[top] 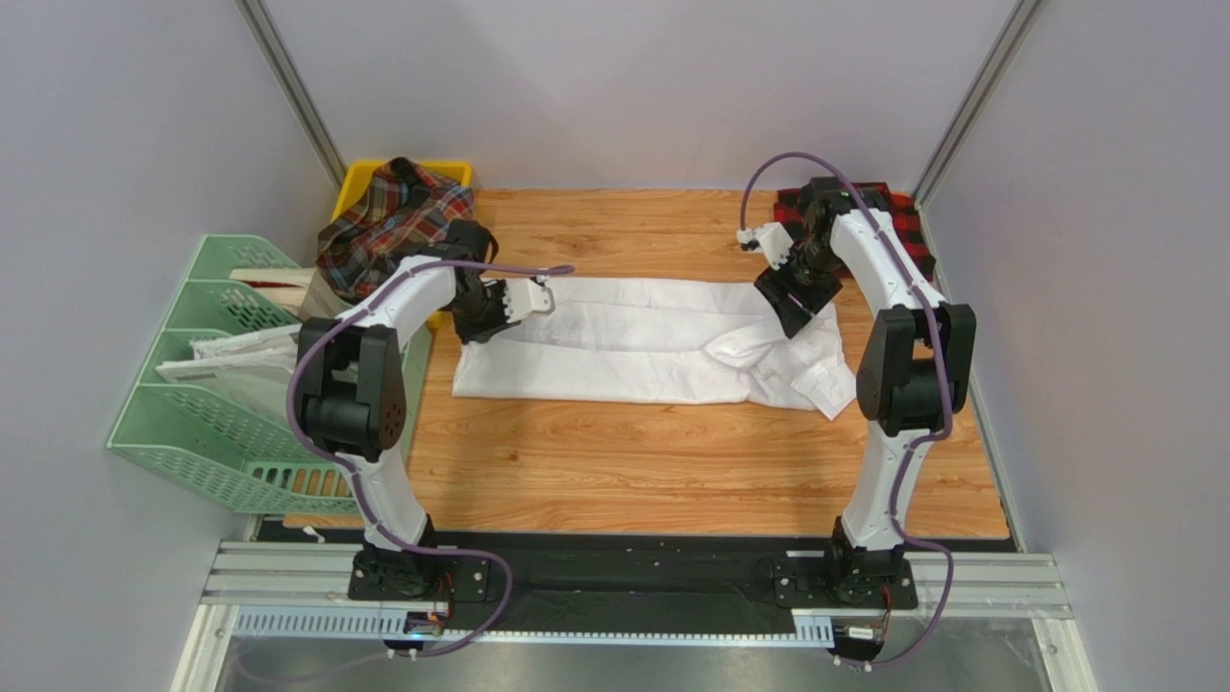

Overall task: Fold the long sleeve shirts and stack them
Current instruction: Fold the shirt

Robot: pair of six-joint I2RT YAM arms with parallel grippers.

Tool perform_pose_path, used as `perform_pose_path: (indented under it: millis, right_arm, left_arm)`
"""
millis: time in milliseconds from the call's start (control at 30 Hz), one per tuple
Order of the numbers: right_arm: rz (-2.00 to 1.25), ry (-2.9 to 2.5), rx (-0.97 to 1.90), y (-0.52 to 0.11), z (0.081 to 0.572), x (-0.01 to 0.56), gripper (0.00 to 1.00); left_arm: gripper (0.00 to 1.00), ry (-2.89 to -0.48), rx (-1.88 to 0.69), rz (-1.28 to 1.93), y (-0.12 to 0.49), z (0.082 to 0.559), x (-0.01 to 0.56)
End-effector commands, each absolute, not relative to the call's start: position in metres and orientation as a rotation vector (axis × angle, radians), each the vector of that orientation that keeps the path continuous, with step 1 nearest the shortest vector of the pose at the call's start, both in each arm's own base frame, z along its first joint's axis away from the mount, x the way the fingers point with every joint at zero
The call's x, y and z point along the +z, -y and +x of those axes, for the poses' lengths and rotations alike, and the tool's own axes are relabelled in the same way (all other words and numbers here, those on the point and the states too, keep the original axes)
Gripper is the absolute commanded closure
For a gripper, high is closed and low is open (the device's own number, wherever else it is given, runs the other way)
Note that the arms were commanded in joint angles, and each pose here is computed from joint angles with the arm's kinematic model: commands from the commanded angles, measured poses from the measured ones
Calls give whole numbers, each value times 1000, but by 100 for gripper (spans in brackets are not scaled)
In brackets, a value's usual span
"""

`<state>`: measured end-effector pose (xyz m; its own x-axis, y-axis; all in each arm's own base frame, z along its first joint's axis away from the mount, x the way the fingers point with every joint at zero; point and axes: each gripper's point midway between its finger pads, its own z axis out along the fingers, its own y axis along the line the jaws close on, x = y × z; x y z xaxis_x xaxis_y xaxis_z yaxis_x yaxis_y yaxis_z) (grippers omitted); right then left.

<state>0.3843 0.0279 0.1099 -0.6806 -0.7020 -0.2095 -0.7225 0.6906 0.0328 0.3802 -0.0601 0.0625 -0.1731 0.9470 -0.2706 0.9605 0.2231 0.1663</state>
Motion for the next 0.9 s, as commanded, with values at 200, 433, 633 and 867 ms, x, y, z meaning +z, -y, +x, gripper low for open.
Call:
perform_pose_path:
  millis: [200, 433, 633, 867]
  right_arm:
    - [-746, -2827, 451, 22, 335, 129, 4]
    - [-542, -2840, 506, 50, 310, 94, 9]
    - [-473, -2844, 593, 52, 319, 63, 17]
    - [-506, -2826, 516, 63, 335, 29, 20]
  left_arm:
    - [53, -2222, -202, 1443, 63, 372, 118]
    - [28, -2147, -396, 1290, 92, 344, 169]
    - [27, -2078, -546, 1243, 112, 318, 199]
    - [27, -2054, -543, 1235, 112, 301, 211]
